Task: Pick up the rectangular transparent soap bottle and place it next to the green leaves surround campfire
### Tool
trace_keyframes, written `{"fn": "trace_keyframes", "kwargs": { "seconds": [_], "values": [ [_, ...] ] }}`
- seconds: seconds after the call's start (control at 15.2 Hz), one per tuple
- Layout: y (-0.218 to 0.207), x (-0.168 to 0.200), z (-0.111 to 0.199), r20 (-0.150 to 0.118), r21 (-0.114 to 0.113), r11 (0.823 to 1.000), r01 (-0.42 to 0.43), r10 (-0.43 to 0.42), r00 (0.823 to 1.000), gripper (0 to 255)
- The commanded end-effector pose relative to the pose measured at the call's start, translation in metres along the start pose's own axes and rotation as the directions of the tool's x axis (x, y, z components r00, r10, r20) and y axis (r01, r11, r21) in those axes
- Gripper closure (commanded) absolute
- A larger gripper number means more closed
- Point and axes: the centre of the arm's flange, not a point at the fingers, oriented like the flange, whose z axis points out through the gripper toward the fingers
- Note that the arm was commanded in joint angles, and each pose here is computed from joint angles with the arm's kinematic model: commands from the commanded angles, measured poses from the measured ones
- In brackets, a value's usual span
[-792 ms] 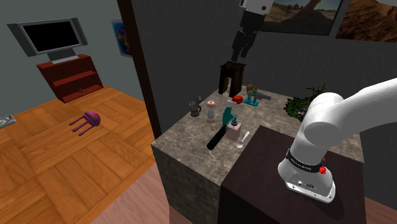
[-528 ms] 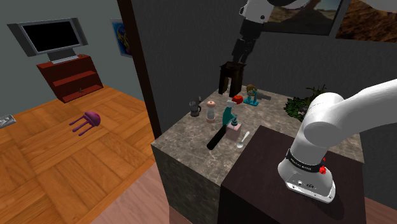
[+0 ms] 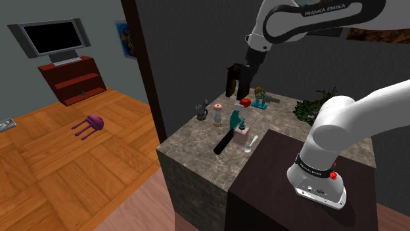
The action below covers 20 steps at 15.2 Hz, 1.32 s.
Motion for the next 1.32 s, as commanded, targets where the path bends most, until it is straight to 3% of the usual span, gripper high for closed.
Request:
{"fn": "trace_keyframes", "kwargs": {
  "seconds": [0.0, 1.25],
  "values": [
    [0.012, -0.003, 0.021, -0.003, -0.006, 1.0, 0.0, 0.0, 1.0, 0],
    [0.127, -0.024, 0.239, -0.001, -0.058, 0.998, -0.01, 0.01, 1.0, 0]
  ]
}}
